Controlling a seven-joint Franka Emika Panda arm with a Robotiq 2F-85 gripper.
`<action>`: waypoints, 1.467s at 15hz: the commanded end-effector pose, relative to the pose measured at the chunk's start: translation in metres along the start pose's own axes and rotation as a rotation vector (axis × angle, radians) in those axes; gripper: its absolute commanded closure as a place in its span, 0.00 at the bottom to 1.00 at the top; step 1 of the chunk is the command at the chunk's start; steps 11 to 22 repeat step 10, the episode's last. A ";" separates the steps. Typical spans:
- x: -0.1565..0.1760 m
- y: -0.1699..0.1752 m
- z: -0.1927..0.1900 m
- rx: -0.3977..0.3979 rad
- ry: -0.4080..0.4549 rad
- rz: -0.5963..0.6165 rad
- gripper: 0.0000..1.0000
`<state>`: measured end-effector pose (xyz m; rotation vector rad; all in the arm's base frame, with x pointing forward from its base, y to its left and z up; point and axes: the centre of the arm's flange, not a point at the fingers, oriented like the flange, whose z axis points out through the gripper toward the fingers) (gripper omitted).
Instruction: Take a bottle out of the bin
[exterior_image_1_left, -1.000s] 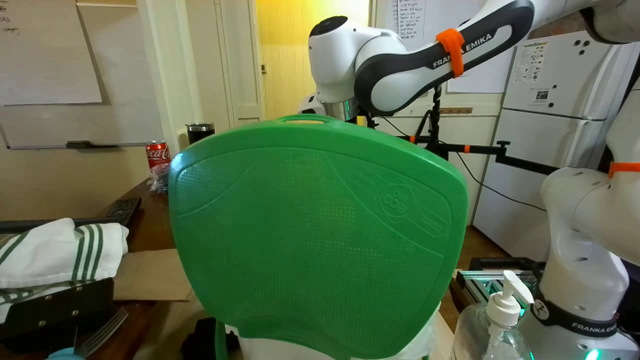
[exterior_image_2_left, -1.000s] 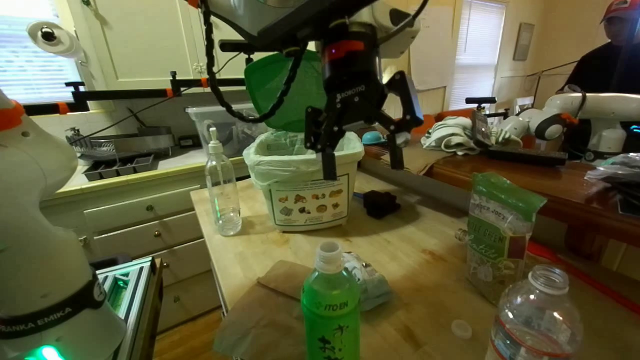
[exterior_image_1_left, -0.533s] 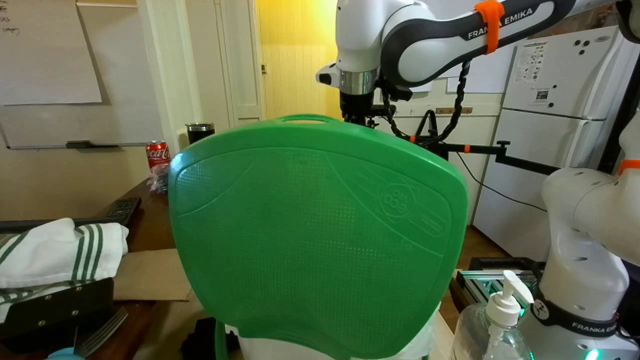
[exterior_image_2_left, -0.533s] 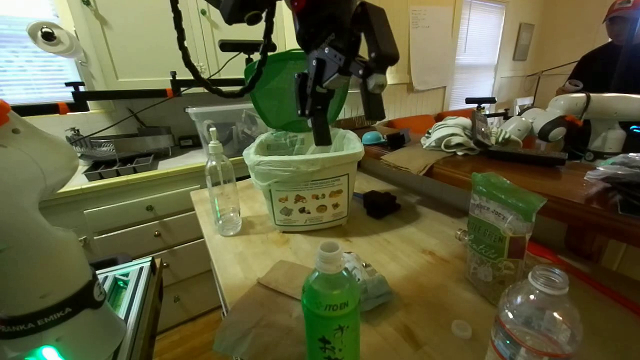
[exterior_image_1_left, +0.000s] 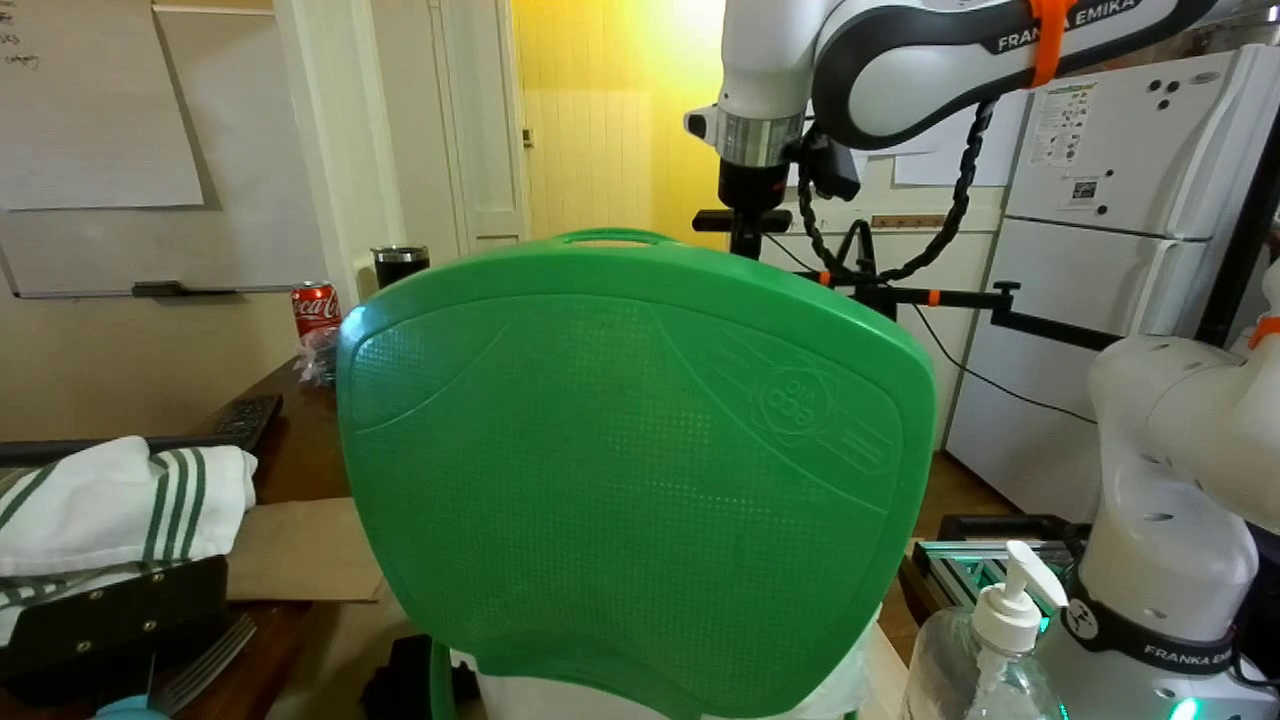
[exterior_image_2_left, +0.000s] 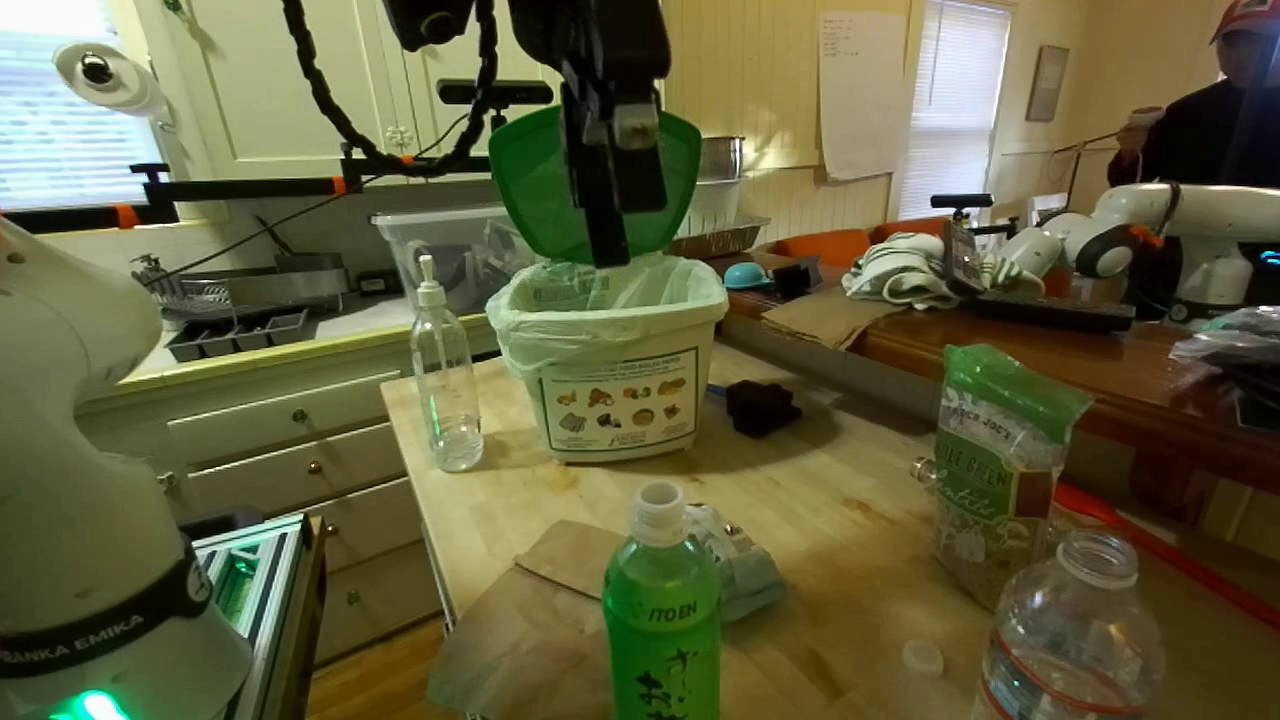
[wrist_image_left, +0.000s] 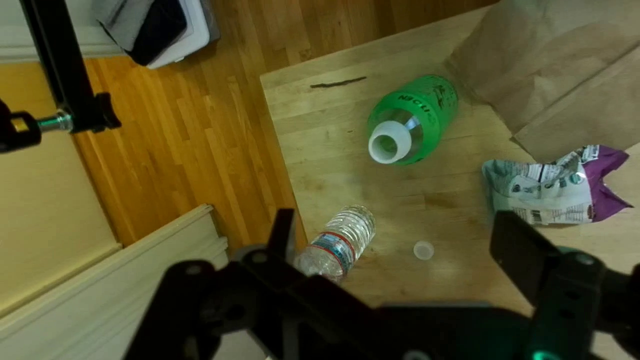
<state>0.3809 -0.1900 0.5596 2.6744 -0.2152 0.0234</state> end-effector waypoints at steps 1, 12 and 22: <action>-0.003 0.000 0.000 0.002 0.000 0.027 0.00; -0.007 -0.002 -0.001 0.005 0.000 0.057 0.00; -0.007 -0.002 -0.001 0.005 0.000 0.057 0.00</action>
